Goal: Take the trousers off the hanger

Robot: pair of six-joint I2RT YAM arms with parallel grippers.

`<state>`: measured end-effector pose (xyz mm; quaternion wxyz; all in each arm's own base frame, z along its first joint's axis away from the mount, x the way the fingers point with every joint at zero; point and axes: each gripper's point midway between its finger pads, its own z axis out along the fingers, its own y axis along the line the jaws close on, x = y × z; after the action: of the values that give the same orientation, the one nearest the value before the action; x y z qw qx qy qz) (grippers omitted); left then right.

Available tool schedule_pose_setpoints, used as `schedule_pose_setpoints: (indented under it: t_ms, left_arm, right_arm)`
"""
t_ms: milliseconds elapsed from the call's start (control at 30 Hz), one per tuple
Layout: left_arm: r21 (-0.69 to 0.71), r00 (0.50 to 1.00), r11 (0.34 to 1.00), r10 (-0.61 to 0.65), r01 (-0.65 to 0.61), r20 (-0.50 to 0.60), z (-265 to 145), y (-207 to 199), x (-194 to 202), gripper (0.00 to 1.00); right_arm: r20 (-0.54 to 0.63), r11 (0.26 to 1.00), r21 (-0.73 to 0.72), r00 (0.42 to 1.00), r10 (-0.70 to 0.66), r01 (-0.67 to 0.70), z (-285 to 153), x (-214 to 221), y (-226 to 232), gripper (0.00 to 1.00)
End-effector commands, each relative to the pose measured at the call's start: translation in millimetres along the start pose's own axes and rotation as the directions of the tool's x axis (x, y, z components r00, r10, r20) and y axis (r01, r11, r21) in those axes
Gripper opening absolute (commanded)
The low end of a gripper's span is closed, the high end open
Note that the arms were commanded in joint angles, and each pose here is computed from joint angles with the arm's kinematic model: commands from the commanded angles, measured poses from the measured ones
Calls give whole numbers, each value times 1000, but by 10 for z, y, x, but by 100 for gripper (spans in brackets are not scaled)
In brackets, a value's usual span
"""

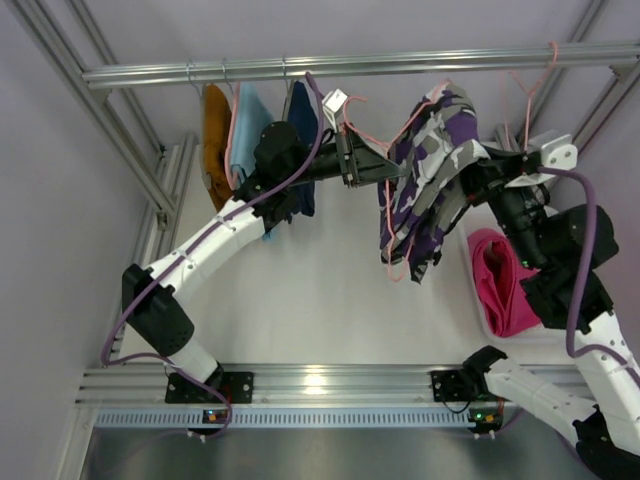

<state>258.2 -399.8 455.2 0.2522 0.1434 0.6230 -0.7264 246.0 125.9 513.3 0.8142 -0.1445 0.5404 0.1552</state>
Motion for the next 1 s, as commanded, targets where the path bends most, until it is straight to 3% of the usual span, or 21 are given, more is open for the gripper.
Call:
schedule_pose_setpoints:
  t_ms: [0, 433, 600, 800, 900, 967]
  left_arm:
    - [-21, 998, 998, 56, -56, 0, -62, 36, 26, 0]
    - [-180, 1000, 984, -6, 10, 21, -79, 575, 105, 0]
    - [-188, 1000, 982, -13, 16, 15, -98, 611, 149, 0]
    - [-174, 999, 984, 33, -32, 5, -135, 505, 152, 0]
    - [-156, 998, 986, 68, -67, 2, -136, 407, 114, 0]
    - [-148, 997, 986, 75, -74, 6, -132, 362, 93, 0]
  right_arm:
    - [388, 1000, 20, 922, 9, -19, -331, -1430, -159, 0]
    - [592, 1000, 19, 805, -26, 18, -786, -2508, -231, 0]
    - [637, 994, 89, 763, -111, 71, -990, -2812, -330, 0]
    - [546, 918, 355, 757, -358, 178, -1413, -2936, -736, 0]
    - [432, 843, 457, 757, -490, 284, -1650, -2860, -855, 0]
    - [305, 753, 521, 737, -604, 402, -1787, -2738, -921, 0]
